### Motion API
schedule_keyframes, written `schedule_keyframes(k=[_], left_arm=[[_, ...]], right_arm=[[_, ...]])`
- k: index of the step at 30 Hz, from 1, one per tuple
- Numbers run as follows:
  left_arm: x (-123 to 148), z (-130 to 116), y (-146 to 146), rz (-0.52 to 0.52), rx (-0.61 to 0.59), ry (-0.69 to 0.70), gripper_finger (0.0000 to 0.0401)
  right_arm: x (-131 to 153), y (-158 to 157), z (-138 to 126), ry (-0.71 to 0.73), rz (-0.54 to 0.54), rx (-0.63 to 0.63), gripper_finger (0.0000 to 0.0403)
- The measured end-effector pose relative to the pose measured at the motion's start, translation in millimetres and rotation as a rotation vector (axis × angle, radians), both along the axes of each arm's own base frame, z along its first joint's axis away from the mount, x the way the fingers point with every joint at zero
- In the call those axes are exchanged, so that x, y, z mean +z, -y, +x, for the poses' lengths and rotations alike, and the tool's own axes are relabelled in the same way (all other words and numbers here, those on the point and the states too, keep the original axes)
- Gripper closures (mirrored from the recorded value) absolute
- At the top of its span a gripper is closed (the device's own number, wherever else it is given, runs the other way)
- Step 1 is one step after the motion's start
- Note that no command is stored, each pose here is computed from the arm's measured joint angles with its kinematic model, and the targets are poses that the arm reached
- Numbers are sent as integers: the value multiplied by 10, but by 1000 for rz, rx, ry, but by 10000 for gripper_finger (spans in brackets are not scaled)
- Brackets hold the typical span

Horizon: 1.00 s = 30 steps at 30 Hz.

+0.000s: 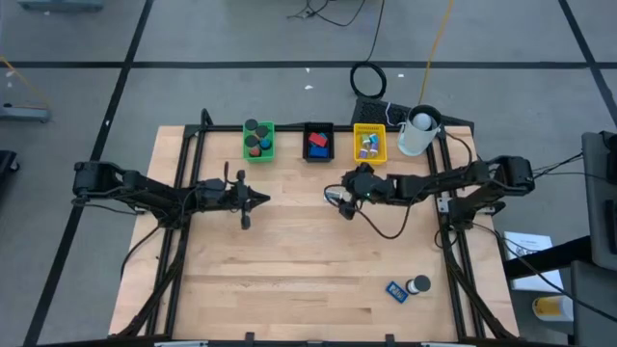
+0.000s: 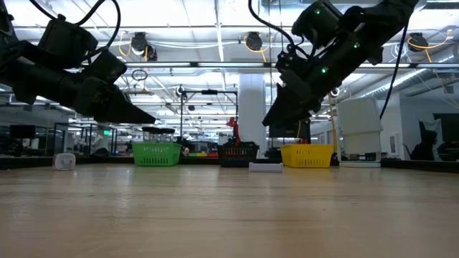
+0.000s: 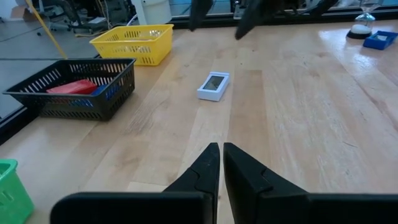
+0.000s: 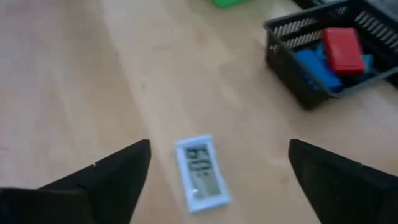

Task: Pick & Place Office items
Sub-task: Put the blue digital timer into the black bin

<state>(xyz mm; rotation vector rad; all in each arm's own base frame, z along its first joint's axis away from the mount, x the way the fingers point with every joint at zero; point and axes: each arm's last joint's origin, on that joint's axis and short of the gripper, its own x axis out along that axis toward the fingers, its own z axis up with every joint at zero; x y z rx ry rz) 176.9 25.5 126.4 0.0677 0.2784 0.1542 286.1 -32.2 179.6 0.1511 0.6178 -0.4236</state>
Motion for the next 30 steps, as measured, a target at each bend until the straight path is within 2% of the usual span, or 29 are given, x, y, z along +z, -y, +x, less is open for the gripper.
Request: schedule_keyframes(k=[2,3,7,12,15,19,24,30], left_arm=[[0,0,0,0,0,0,371],[0,0,0,0,0,0,371],[0,0,0,-1,0,0,371],[-5,-1,0,-4,0,-5,371],[-6,-2,0,-4,0,-6,371],[-3,-1,0,-4,0,-2,370],[-2,-1,0,0,0,-2,371],[-1,-1,0,0,0,0,370]], right_arm=[[-13,-4,-15,-36,-26,32,14],[-3,-29,-32,-57,-33,87,8],[55,-158,-40,-57,-56,265,9],[107,-292,-33,-26,-77,332,4],[98,-307,-38,-43,-125,313,5],[102,-214,-46,-59,-177,207,6],[172,-154,-64,-55,-81,157,6],[329,-349,-37,-153,-17,163,11]])
